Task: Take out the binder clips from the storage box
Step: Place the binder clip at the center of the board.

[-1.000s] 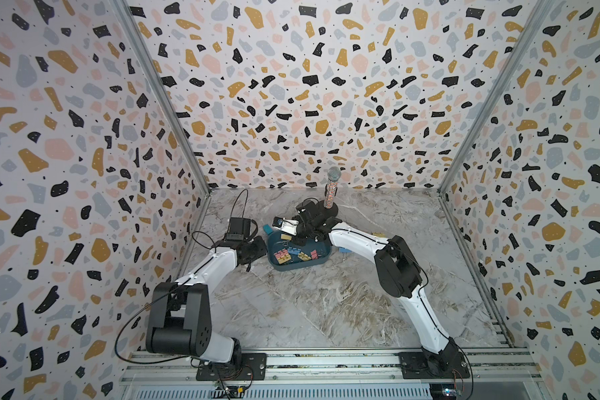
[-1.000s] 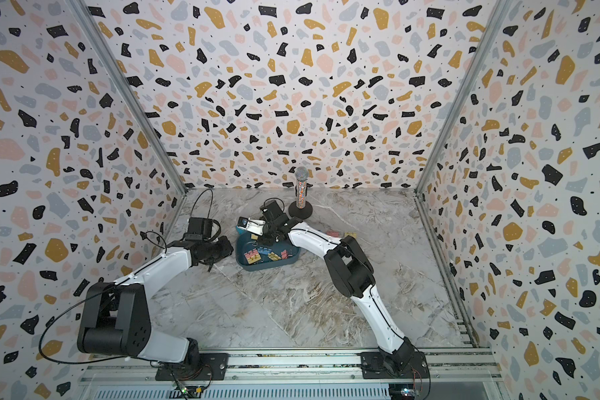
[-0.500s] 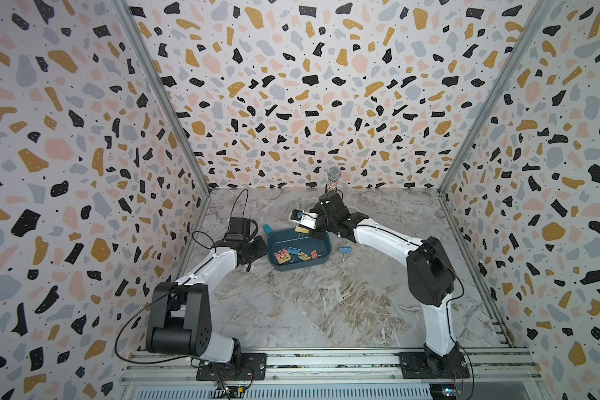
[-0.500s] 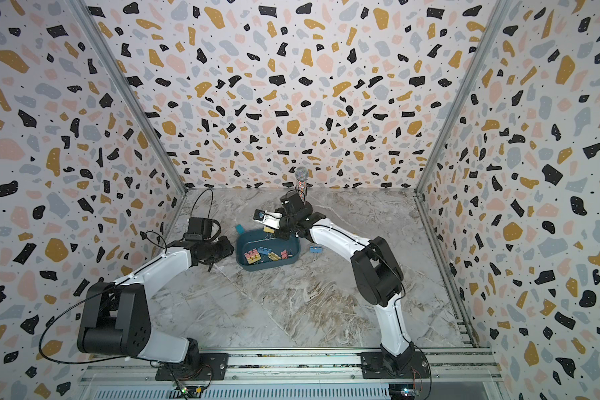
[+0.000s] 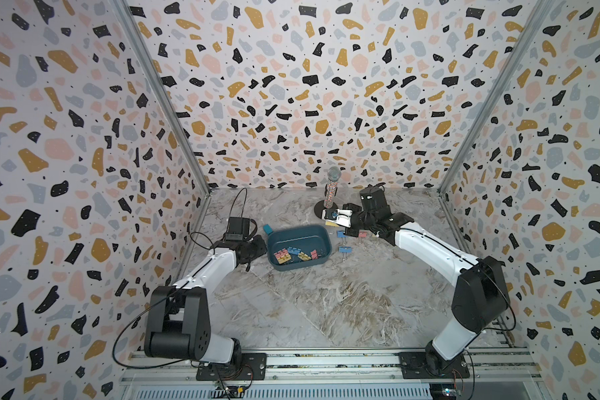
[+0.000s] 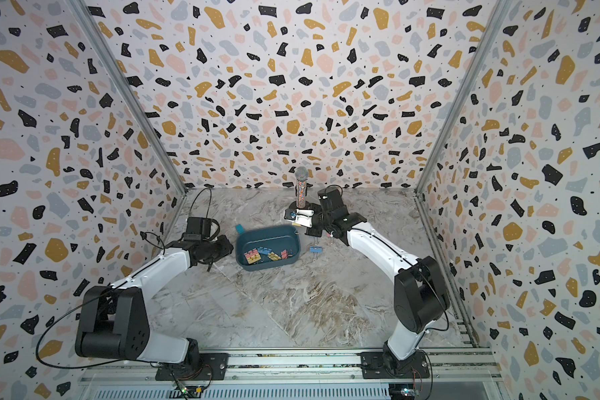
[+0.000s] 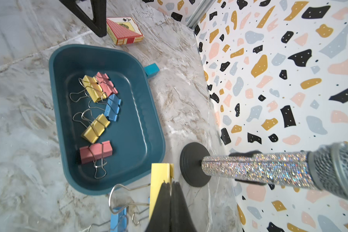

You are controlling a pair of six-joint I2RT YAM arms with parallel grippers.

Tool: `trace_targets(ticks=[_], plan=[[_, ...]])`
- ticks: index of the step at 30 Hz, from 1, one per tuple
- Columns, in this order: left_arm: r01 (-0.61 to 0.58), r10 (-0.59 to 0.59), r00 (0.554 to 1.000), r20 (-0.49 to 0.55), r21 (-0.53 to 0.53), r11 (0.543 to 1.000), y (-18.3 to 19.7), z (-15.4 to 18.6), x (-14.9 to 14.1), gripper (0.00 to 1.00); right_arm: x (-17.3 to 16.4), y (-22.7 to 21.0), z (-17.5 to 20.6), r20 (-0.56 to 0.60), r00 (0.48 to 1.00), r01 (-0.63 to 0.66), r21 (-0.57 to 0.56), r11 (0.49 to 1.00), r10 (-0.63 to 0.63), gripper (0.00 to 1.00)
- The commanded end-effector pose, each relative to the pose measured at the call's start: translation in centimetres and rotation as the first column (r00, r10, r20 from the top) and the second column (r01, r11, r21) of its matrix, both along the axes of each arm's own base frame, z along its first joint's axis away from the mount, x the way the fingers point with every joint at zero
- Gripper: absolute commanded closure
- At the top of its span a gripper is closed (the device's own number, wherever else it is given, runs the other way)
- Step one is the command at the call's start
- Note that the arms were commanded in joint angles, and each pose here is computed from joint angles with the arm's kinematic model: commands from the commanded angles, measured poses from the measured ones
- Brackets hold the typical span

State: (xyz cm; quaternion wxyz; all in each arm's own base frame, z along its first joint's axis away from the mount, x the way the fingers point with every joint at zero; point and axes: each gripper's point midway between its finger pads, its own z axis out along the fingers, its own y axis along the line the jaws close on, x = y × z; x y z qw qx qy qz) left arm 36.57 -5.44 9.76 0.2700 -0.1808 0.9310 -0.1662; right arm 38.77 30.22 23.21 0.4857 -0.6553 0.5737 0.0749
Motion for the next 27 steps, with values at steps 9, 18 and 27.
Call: trace_targets(ticks=[9,18,27], plan=[[-0.004,0.004,1.0,0.015,0.004,1.0,0.3,0.3,-0.3,0.7,-1.2,-6.4,-1.3,0.019,0.999,0.045,-0.051,0.998,-0.044,1.0],[-0.005,0.005,1.0,0.013,-0.011,1.0,0.0,0.2,-0.6,0.7,-0.9,-9.6,-3.6,-0.009,0.994,0.109,-0.073,0.991,-0.11,1.0],[-0.002,0.002,1.0,0.016,-0.033,0.999,-0.3,0.2,-0.8,0.7,-0.8,-12.5,-6.3,-0.049,0.99,0.128,-0.092,0.987,-0.133,1.0]])
